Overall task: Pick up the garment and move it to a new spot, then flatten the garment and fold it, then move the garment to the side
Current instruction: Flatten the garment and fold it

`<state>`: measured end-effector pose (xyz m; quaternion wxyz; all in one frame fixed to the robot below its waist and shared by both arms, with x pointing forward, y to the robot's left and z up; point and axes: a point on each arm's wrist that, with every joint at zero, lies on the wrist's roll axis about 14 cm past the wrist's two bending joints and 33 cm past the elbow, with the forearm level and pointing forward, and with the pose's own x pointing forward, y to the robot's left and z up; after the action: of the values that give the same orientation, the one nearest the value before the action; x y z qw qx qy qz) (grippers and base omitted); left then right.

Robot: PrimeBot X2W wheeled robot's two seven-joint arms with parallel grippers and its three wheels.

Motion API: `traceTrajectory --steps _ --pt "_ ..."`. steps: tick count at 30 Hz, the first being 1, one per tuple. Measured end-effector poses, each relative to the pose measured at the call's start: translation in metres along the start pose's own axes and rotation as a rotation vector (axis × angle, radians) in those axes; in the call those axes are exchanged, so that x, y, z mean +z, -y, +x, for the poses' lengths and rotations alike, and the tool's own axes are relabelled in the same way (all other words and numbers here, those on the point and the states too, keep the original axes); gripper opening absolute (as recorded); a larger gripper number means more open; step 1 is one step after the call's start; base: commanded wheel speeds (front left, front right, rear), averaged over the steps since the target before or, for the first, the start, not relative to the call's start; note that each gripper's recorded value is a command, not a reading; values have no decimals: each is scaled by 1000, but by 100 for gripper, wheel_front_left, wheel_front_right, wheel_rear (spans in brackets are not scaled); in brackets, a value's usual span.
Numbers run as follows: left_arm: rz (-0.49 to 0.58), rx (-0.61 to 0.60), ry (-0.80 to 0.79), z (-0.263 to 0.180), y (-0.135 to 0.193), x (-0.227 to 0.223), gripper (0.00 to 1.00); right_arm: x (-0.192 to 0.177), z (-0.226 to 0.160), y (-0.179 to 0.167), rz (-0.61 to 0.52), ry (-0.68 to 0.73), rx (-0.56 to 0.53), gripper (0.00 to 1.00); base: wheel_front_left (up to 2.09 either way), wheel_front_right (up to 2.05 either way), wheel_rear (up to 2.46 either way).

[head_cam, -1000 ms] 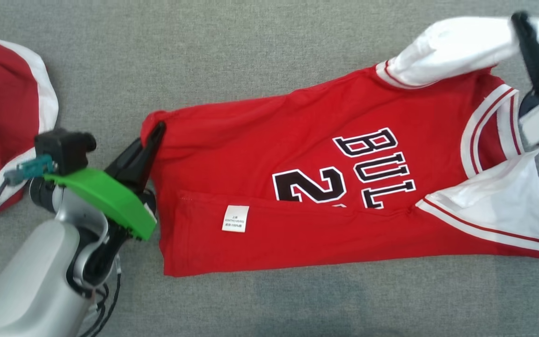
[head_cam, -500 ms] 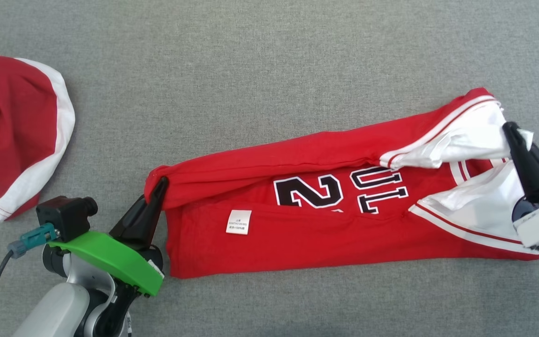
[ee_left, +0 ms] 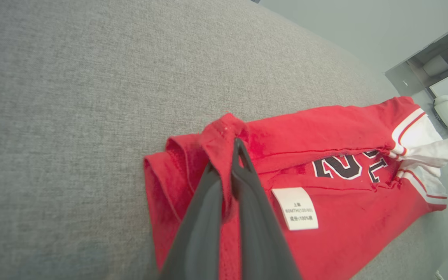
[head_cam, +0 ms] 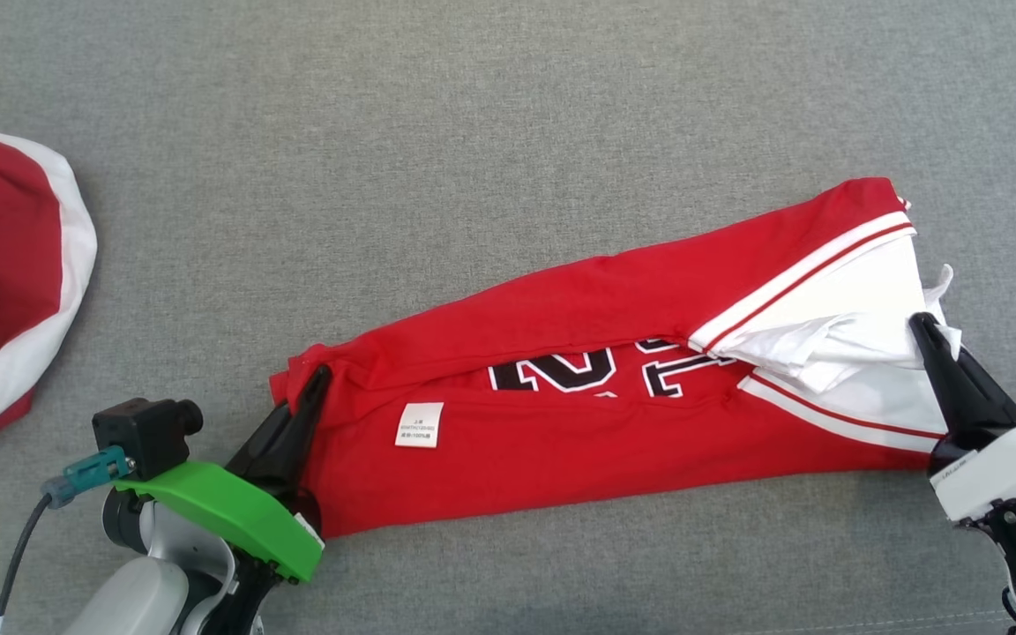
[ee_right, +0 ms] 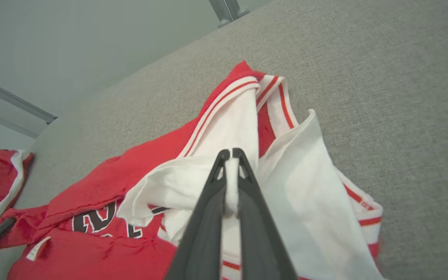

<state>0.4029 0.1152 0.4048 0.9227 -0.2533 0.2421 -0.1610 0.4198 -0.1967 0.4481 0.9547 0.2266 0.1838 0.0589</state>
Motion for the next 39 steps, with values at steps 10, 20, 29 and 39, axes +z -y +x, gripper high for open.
traceTrajectory --steps 10,20,29,39 --pt "-7 19 -10 -4 -2 -6 0 -31 10 10 0 -92 -28 0 0 0 0" --pt "120 34 -23 -21 1 -10 76 2 9 17 -64 0 -41 100 0 0 0" --pt "271 138 37 -36 -5 -14 100 11 15 43 -89 -49 -126 100 0 0 0" --pt "379 317 258 -60 -30 34 100 -26 35 53 -130 -200 -149 100 0 0 0"
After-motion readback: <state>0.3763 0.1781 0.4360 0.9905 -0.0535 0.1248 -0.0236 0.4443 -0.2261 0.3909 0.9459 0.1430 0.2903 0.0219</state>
